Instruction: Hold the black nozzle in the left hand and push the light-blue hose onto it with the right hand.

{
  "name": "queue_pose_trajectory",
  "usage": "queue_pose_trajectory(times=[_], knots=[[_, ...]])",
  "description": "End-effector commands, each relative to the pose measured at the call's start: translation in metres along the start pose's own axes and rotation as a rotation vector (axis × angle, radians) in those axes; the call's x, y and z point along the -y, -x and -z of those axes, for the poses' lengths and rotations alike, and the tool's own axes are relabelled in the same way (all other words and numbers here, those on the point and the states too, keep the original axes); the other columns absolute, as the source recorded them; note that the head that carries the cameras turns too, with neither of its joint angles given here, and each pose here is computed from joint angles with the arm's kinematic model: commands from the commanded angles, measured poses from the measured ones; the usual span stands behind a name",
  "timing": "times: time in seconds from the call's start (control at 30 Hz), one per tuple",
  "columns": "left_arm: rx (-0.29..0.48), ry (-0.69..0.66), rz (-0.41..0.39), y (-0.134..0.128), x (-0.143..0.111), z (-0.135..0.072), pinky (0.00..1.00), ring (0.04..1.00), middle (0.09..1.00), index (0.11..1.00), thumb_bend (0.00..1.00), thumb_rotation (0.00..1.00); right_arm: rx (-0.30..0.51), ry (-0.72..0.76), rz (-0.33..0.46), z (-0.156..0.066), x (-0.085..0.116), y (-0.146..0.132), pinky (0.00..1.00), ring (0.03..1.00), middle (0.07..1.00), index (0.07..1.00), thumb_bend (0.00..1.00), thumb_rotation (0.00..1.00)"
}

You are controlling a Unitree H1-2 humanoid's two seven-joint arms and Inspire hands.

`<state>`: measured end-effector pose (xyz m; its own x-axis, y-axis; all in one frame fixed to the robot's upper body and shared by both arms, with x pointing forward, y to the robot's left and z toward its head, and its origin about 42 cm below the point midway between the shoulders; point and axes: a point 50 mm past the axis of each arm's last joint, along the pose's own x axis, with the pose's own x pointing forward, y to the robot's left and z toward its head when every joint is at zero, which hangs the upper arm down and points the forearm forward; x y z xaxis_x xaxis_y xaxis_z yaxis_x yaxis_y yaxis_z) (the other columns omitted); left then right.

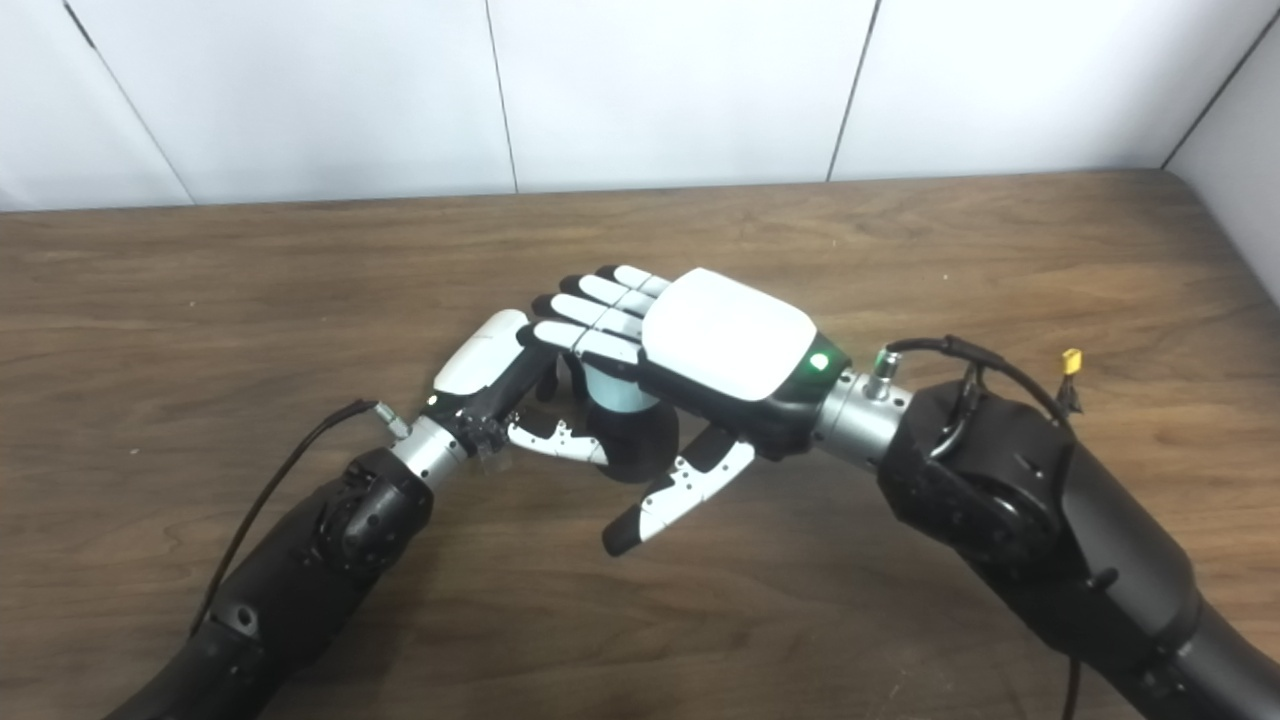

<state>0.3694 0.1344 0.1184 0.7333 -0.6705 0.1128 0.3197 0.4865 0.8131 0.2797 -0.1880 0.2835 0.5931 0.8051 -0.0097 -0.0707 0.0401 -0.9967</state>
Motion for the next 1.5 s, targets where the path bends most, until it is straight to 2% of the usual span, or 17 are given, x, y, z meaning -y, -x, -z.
queue_pose_trajectory(times=[0.0,0.23,0.47,0.97,1.17,1.37,1.47], knots=[[-0.164,-0.043,0.255,0.039,0.041,0.025,0.36,0.427,0.482,0.490,0.50,0.00,0.001,-0.168,-0.526,-0.014,-0.094,0.010,0.94,0.988,0.978,0.946,0.93,0.98],[-0.171,-0.043,0.257,0.042,0.040,0.028,0.36,0.428,0.484,0.490,0.50,0.00,-0.028,-0.184,-0.492,-0.009,-0.092,0.014,0.94,0.991,0.983,0.942,0.89,0.99],[-0.164,-0.047,0.248,0.042,0.038,0.027,0.35,0.417,0.485,0.494,0.50,0.00,-0.043,-0.168,-0.535,-0.010,-0.095,0.023,0.93,0.969,0.964,0.912,0.89,0.99],[-0.162,-0.054,0.248,0.040,0.036,0.029,0.36,0.426,0.469,0.496,0.50,0.00,-0.067,-0.201,-0.546,-0.018,-0.095,0.039,0.90,0.945,0.952,0.890,0.87,0.99],[-0.165,-0.060,0.250,0.039,0.036,0.027,0.36,0.426,0.471,0.495,0.50,0.00,-0.082,-0.215,-0.568,-0.018,-0.095,0.042,0.90,0.943,0.945,0.888,0.90,1.00],[-0.160,-0.057,0.246,0.040,0.037,0.027,0.35,0.420,0.473,0.496,0.50,0.00,-0.107,-0.323,-0.525,-0.015,-0.101,0.039,0.90,0.965,0.975,0.938,0.87,0.95],[-0.166,-0.050,0.247,0.040,0.037,0.027,0.36,0.421,0.478,0.494,0.50,0.00,-0.118,-0.373,-0.463,-0.013,-0.106,0.033,0.90,0.985,0.996,0.982,0.86,0.97]])
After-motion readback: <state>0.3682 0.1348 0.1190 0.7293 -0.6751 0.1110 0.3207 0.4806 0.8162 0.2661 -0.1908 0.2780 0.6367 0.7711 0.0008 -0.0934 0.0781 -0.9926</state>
